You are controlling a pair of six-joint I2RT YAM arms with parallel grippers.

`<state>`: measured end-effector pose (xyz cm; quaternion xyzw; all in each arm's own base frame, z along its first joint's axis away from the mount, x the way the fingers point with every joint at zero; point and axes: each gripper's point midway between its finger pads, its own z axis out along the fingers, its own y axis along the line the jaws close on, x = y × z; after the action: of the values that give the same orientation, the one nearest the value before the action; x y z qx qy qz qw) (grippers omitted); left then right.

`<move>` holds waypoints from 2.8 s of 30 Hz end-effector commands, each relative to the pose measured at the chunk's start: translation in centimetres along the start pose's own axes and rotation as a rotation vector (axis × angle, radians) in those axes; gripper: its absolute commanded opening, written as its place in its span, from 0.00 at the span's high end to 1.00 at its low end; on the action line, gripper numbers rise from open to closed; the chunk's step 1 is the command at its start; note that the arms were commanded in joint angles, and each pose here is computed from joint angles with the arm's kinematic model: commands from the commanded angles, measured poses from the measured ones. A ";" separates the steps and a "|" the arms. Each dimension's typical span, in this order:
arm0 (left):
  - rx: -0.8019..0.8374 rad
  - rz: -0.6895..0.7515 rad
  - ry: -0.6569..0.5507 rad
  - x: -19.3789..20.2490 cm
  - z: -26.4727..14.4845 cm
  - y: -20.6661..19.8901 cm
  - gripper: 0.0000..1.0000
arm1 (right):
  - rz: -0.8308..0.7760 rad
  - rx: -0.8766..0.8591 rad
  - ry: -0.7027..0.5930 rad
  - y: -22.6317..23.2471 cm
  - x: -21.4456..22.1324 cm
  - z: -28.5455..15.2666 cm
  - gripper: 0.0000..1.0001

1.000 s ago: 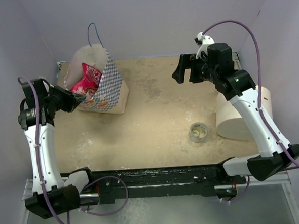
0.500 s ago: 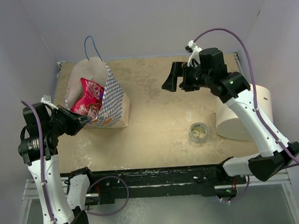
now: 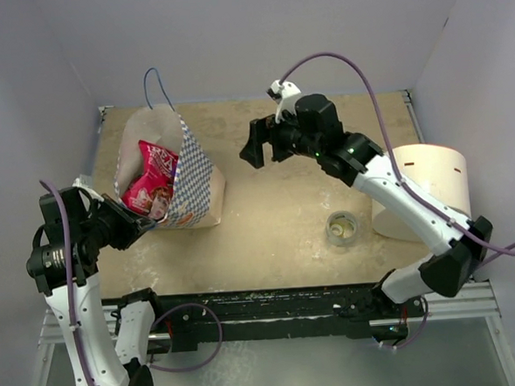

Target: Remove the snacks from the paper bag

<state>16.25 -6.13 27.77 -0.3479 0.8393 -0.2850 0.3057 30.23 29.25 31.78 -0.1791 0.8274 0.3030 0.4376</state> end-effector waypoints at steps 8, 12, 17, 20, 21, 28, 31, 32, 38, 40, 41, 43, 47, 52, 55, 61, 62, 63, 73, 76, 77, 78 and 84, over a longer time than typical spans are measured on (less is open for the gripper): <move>-0.246 0.152 -0.114 -1.5 -4.3 2.9 1.00 | -0.247 -0.222 -0.412 5.9 -13.0 11.1 0.00; -0.313 0.193 -0.144 -2.1 -4.9 4.1 1.00 | -0.192 -0.261 -0.424 7.0 -14.4 14.2 0.03; -0.341 0.185 -0.158 -2.5 -4.9 4.5 1.00 | -0.163 -0.267 -0.425 8.5 -14.0 16.7 0.09; -0.338 0.182 -0.133 -2.4 -4.5 4.4 1.00 | -0.106 -0.272 -0.447 8.6 -14.6 17.6 0.15; -0.334 0.180 -0.130 -2.2 -4.5 4.4 1.00 | -0.099 -0.278 -0.461 8.8 -14.8 17.6 0.18; -0.315 0.193 -0.136 -1.9 -4.7 4.2 1.00 | -0.015 -0.296 -0.495 9.3 -16.0 18.4 0.62; -0.309 0.205 -0.136 -2.2 -4.8 3.8 1.00 | 0.036 -0.308 -0.473 9.4 -15.6 18.6 0.84; -0.309 0.203 -0.140 -2.3 -4.9 3.8 1.00 | 0.054 -0.309 -0.461 9.4 -15.4 18.5 0.90; -0.306 0.167 -0.166 -2.7 -4.9 3.6 1.00 | 0.027 -0.235 -0.435 7.8 -15.3 16.4 1.00; -0.287 0.164 -0.185 -2.8 -5.0 3.2 1.00 | 0.007 -0.190 -0.434 6.8 -15.0 15.5 1.00; -0.281 0.160 -0.195 -2.8 -5.1 3.1 1.00 | 0.012 -0.172 -0.434 6.3 -15.0 14.8 1.00; -0.268 0.158 -0.211 -2.9 -5.2 2.9 1.00 | 0.048 -0.128 -0.424 4.7 -14.3 13.7 1.00; -0.268 0.185 -0.226 -3.4 -5.3 2.7 1.00 | 0.101 -0.056 -0.406 2.0 -12.3 10.9 1.00; -0.270 0.188 -0.254 -4.9 -4.7 2.3 1.00 | 0.067 -0.004 -0.369 0.8 -10.0 5.9 1.00; -0.197 0.177 -0.245 -5.7 -3.3 0.8 1.00 | 0.064 0.003 -0.347 0.6 -8.4 2.8 1.00; -0.085 0.175 -0.243 -8.3 -1.0 -2.3 1.00 | 0.077 0.054 -0.296 -0.5 -4.7 -2.4 1.00; -0.077 0.175 -0.246 -8.7 -0.8 -2.6 1.00 | 0.073 0.055 -0.299 -0.6 -4.5 -3.2 1.00; -0.069 0.176 -0.249 -9.1 -0.6 -2.9 0.98 | 0.068 0.059 -0.293 -0.7 -4.1 -3.8 1.00; -0.039 0.183 -0.204 -8.9 0.0 -3.5 0.74 | 0.062 0.043 -0.332 -0.5 -4.4 -4.8 0.61; -0.098 0.146 -0.227 -8.8 -0.3 -2.2 0.50 | 0.027 0.081 -0.285 -0.7 -4.9 -4.3 0.38; -0.101 0.130 -0.226 -8.6 -0.4 -2.2 0.42 | 0.023 0.095 -0.270 -0.9 -5.0 -4.2 0.31; -0.097 0.117 -0.227 -8.5 -0.5 -2.3 0.34 | 0.018 0.098 -0.255 -0.9 -4.9 -4.0 0.25; -0.126 0.030 -0.274 -8.8 -1.3 -2.0 0.01 | 0.055 0.008 -0.221 0.6 -4.3 -3.0 0.01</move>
<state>21.29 -1.12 31.69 -0.3516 0.8330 -0.1873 0.3838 30.99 27.26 35.00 -0.1165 0.7938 0.2979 0.5172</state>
